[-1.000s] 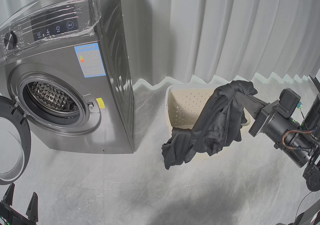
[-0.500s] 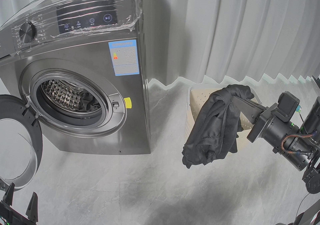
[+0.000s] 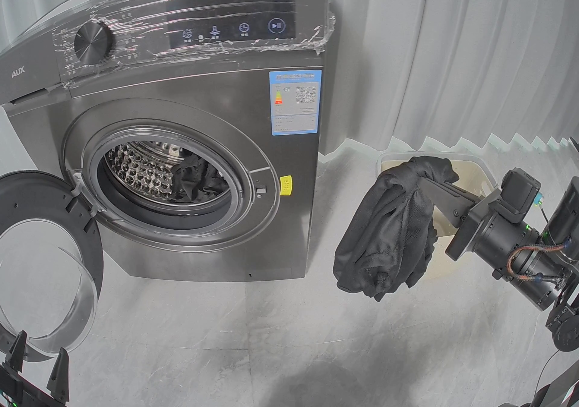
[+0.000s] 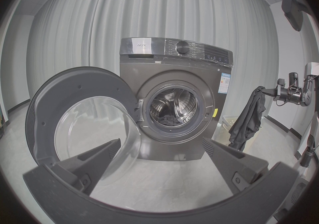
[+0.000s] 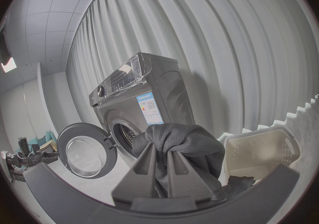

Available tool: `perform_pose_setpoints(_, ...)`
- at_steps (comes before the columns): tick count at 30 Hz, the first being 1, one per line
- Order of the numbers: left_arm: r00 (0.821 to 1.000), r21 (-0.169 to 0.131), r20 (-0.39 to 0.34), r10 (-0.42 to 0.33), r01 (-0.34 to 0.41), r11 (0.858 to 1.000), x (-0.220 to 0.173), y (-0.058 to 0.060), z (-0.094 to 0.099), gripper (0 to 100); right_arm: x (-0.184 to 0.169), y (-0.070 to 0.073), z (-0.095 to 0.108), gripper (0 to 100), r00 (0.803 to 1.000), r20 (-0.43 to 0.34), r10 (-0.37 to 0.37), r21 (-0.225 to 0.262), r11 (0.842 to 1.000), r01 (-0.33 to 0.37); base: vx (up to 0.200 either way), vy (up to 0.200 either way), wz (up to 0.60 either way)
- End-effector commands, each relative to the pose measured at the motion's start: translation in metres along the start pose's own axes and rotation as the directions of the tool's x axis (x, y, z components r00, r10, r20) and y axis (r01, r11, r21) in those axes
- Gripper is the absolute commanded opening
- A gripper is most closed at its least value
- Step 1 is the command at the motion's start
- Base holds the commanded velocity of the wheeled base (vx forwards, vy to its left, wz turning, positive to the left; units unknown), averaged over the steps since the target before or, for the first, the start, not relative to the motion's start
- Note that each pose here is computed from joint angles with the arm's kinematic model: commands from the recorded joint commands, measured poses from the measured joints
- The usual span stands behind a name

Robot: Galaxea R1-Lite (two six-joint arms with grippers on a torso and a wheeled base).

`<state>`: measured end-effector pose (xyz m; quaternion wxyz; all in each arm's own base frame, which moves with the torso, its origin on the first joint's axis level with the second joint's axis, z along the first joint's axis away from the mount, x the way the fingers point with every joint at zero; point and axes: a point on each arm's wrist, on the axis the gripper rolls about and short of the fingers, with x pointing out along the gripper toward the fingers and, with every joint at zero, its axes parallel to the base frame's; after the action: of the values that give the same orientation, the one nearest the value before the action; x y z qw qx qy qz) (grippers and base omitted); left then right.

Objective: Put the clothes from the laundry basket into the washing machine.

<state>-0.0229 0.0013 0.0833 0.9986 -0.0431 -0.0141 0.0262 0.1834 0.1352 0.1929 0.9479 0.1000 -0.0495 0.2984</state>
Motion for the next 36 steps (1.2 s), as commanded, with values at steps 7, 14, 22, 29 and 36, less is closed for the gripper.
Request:
perform_pose_setpoints(7,1.000,-0.001,0.005,0.000,0.000,1.000,-0.0005,0.0003,-0.0036,100,0.0015,0.0010,-0.0032,0,1.000,-0.009,0.004,0.001,1.000,-0.004,0.000,0.143,0.00)
perform_pose_setpoints(14,1.000,-0.001,0.005,0.000,0.000,1.000,-0.0005,0.0003,-0.0036,100,0.0017,0.0013,-0.0037,0,1.000,-0.003,0.004,0.001,1.000,-0.004,0.000,0.000,0.00)
perform_pose_setpoints(22,1.000,-0.002,0.005,0.000,0.000,1.000,-0.0005,0.0003,-0.0036,100,0.0017,0.0012,-0.0044,0,1.000,-0.006,0.004,0.001,1.000,-0.004,-0.200,0.000,0.00)
perform_pose_setpoints(29,1.000,-0.001,0.005,0.000,0.000,1.000,-0.0005,0.0003,-0.0036,100,0.0010,0.0005,-0.0089,0,1.000,-0.025,0.003,0.000,1.000,-0.003,0.000,0.000,0.00)
perform_pose_setpoints(36,1.000,-0.002,0.005,0.000,0.000,1.000,-0.0005,0.0003,-0.0036,100,0.0010,0.0005,-0.0089,0,1.000,-0.025,0.003,0.000,1.000,-0.003,0.000,0.057,0.00)
